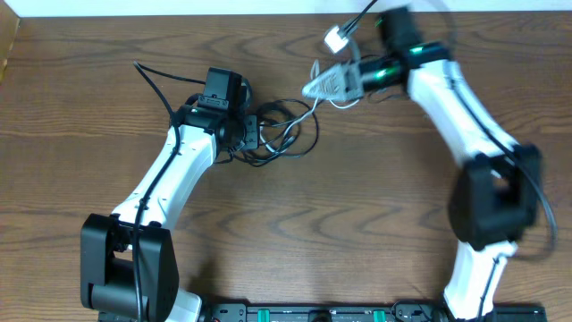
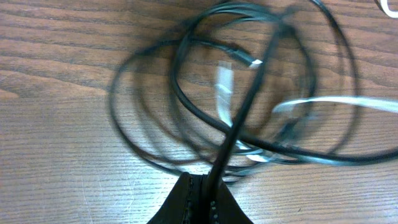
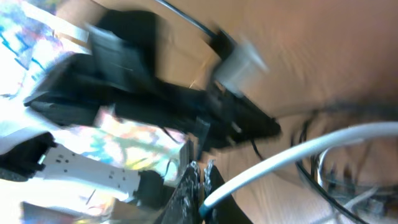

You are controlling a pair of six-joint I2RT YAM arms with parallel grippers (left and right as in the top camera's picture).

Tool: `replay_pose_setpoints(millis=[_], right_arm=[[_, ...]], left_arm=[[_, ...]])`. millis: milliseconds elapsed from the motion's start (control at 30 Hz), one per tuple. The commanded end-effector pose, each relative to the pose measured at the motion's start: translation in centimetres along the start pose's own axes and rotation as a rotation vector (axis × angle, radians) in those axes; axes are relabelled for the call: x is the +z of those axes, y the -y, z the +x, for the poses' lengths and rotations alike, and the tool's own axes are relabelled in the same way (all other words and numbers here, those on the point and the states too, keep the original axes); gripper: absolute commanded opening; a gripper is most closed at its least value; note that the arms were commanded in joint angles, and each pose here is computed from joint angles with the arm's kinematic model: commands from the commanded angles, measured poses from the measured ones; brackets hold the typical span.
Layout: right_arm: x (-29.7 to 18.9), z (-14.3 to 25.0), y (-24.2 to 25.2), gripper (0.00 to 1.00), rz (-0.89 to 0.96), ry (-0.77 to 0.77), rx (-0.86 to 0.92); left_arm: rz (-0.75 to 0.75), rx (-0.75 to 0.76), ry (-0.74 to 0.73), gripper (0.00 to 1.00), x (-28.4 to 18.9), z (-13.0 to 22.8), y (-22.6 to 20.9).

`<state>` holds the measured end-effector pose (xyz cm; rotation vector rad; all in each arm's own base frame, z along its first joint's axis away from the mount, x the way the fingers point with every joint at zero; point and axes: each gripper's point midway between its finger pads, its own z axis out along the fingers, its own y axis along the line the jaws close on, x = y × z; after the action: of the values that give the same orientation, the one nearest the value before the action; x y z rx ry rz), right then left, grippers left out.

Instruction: Untangle cables

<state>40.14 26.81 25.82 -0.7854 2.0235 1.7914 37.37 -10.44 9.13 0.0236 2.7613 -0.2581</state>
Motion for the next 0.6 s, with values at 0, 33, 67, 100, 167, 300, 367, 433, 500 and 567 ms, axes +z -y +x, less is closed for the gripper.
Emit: replay_pose_setpoints(millis=[0,33,67,100,167,300,367,433,500,567], right_arm=[[-2.9,-2.7,-4.0,0.01,0.030,0.074,0.014],[-3.6,-3.3,-4.7,0.01,0.034,0.093,0.013],[-4.1,-3.8,-5.3,0.01,0.033,0.107,0.011],[-4.6,-4.3,-6.0,0.01,0.026,0.120,0.010],[-5.3,-5.0,-7.3,0.01,-0.003,0.133,0.005],[-5.7,-5.9,-8.5,0.01,-0.048,0.132,0.014],[-5.8,-6.4,-9.0,0.01,-0.059,0.135,0.003],[-6.0,-7.1,-9.9,0.01,-0.075,0.137,-0.011],[-6.2,-7.9,-10.9,0.01,-0.088,0.140,-0.030],[-6.6,-8.6,-12.1,0.01,-0.098,0.146,-0.055]], left_arm=[[-0.008,-0.019,0.001,0.07,-0.2,0.0,-0.3],[-0.008,-0.019,0.001,0.07,-0.2,0.0,-0.3],[-0.008,-0.019,0.001,0.07,-0.2,0.0,-0.3],[-0.008,-0.019,0.001,0.07,-0.2,0.0,-0.3],[-0.008,-0.019,0.001,0.07,-0.2,0.0,-0.3],[-0.009,-0.019,0.001,0.07,-0.2,0.0,-0.3],[-0.013,-0.019,0.002,0.07,-0.2,0.0,-0.4],[-0.033,-0.019,0.004,0.07,-0.2,0.0,-0.8],[-0.063,-0.019,0.003,0.07,-0.2,0.0,-1.3],[-0.090,-0.020,0.001,0.07,-0.3,0.1,-1.8]])
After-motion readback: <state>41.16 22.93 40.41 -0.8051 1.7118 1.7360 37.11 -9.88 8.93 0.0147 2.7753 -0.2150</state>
